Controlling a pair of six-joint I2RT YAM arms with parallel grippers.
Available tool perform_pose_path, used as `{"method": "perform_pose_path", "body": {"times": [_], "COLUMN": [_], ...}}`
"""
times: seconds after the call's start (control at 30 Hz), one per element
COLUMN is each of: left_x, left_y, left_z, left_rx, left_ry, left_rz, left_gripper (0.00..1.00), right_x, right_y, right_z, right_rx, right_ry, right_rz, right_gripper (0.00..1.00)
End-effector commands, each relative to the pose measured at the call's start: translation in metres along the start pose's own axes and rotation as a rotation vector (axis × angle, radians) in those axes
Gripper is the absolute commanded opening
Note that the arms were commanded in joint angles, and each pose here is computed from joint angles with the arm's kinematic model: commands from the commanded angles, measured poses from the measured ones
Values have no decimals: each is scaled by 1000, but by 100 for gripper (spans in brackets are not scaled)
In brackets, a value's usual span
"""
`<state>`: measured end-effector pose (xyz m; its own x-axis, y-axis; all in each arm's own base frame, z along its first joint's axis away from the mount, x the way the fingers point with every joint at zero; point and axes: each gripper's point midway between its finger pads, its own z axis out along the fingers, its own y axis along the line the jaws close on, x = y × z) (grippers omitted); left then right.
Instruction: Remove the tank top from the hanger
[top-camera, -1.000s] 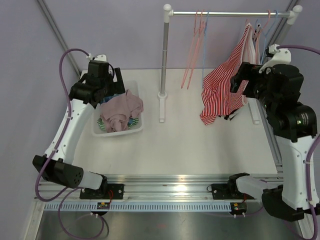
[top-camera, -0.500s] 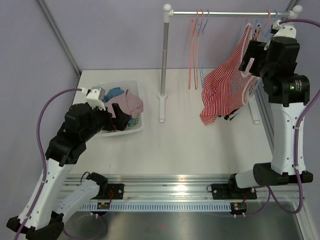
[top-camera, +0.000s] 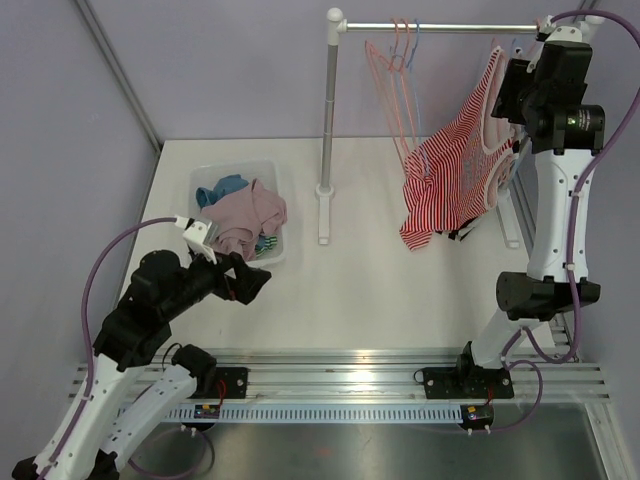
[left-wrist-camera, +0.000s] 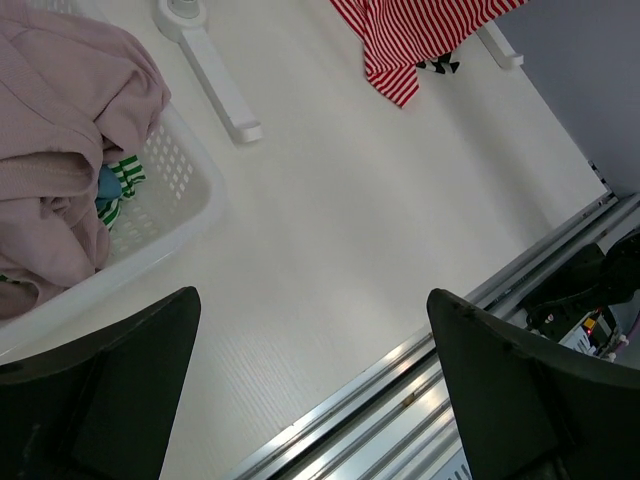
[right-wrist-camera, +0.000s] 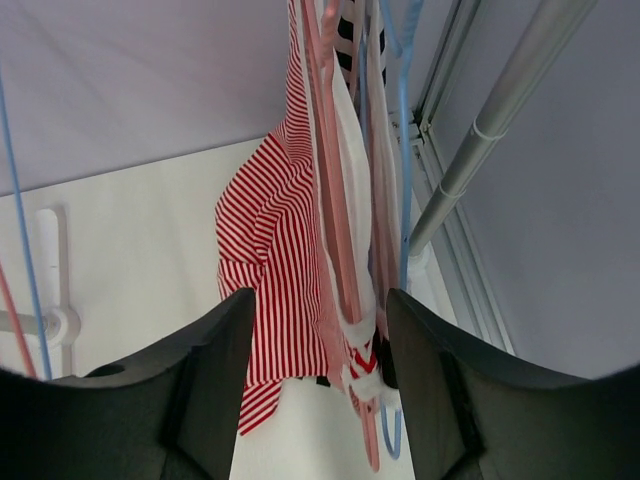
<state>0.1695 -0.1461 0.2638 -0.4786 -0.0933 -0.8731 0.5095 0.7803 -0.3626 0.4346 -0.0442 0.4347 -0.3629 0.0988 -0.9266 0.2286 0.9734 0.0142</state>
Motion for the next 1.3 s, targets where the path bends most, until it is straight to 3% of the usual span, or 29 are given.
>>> {"method": "perform_pose_path", "body": {"times": [0.0, 0.13, 0.4, 0.6, 0.83, 1.0, 1.27], "left_x": [-13, -8, -4, -3, -1, 1, 2], "left_y": [-13, -14, -14, -16, -18, -17, -18], "left_z": [-3, 0, 0, 0, 2, 5, 5], "left_rx": [77, 92, 93, 102, 111, 112, 118], "left_ry": [-77, -58, -45, -40, -29, -13, -11], "left_rz": [59, 57, 57, 59, 64, 64, 65], "left_gripper": [99, 99, 99, 99, 99, 99, 99], "right_x": [-18, -12, 5, 4, 4, -17, -11], "right_y": [-2, 2, 0, 6, 3, -8, -9], "right_z": [5, 22, 51, 56, 54, 33, 35], "right_rx": [-16, -37, -95, -162, -164, -109, -110], "right_ry": [-47, -20, 37, 33, 30, -38, -25], "right_rz": [-36, -51, -6, 5, 8, -6, -12], "right_gripper": [62, 60, 37, 27, 35, 37, 37]}}
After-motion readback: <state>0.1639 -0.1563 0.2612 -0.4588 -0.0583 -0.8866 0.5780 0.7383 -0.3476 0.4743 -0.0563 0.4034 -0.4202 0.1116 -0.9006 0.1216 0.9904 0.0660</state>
